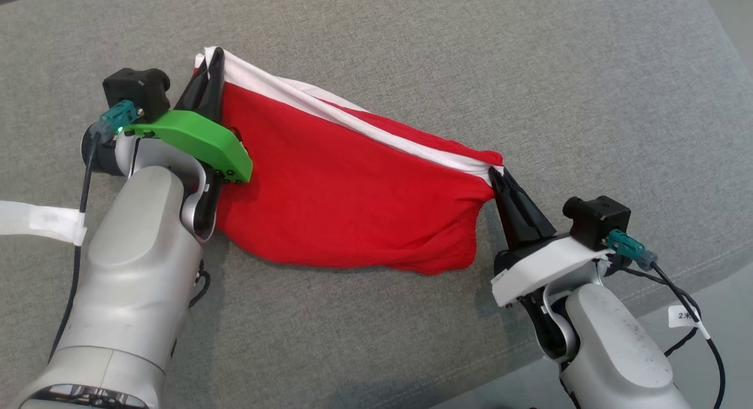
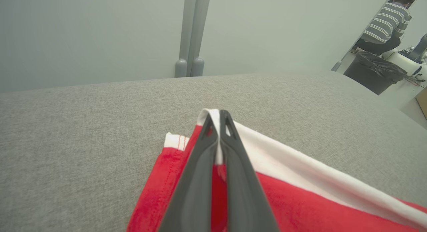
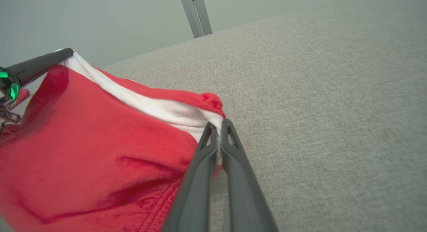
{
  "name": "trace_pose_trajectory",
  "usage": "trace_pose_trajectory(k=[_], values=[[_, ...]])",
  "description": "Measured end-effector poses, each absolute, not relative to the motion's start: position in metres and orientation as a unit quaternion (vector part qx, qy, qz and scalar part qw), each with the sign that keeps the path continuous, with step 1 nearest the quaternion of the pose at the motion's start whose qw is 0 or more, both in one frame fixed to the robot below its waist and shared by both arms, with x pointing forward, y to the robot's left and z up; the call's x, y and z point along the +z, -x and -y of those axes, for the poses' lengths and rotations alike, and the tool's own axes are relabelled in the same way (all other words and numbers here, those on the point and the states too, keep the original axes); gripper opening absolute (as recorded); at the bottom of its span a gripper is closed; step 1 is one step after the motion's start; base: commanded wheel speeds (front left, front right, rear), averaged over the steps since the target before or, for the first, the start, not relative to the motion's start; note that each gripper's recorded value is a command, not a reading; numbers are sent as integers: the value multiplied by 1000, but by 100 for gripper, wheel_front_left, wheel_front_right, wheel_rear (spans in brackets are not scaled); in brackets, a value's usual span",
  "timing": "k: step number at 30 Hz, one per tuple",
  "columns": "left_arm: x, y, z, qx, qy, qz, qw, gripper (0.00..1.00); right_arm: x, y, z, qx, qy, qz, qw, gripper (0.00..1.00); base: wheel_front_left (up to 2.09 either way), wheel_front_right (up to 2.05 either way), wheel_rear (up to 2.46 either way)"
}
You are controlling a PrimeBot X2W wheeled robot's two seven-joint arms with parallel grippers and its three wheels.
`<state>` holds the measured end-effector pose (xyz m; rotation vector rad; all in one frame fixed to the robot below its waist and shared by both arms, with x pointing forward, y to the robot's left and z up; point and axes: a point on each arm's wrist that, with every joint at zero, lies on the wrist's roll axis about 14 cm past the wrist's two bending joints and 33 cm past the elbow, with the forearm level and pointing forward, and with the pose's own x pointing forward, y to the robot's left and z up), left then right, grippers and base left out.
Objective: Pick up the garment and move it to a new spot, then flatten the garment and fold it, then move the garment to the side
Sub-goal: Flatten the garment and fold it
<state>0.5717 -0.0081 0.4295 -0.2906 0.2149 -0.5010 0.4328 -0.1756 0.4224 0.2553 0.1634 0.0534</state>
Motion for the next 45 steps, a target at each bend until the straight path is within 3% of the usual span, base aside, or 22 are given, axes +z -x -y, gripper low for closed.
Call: trace_pose_trajectory(k=[3, 4, 5, 6, 7, 19, 30, 45], values=[[425, -574, 9, -244, 137, -115, 953, 0, 422, -432, 175, 28, -126, -83, 988, 0, 0, 0, 0], [424, -574, 9, -243, 136, -118, 953, 0, 423, -432, 176, 27, -127, -82, 988, 18, 0, 0, 0], [423, -575, 10, -242, 134, -121, 953, 45, 424, -433, 177, 26, -126, -80, 988, 39, 0, 0, 0], [423, -576, 9, -240, 134, -122, 954, 99, 427, -434, 177, 26, -126, -77, 989, 94, 0, 0, 0], [424, -577, 8, -238, 133, -123, 954, 100, 429, -435, 178, 26, -126, -74, 989, 100, 0, 0, 0], [429, -563, 2, -228, 112, -139, 957, 100, 449, -432, 186, 19, -102, -46, 994, 100, 0, 0, 0], [410, -518, -31, -195, 77, -191, 959, 100, 458, -407, 195, 2, -83, -32, 996, 100, 0, 0, 0], [381, -513, -51, -171, 45, -271, 946, 100, 475, -393, 222, -35, -67, -3, 997, 100, 0, 0, 0]])
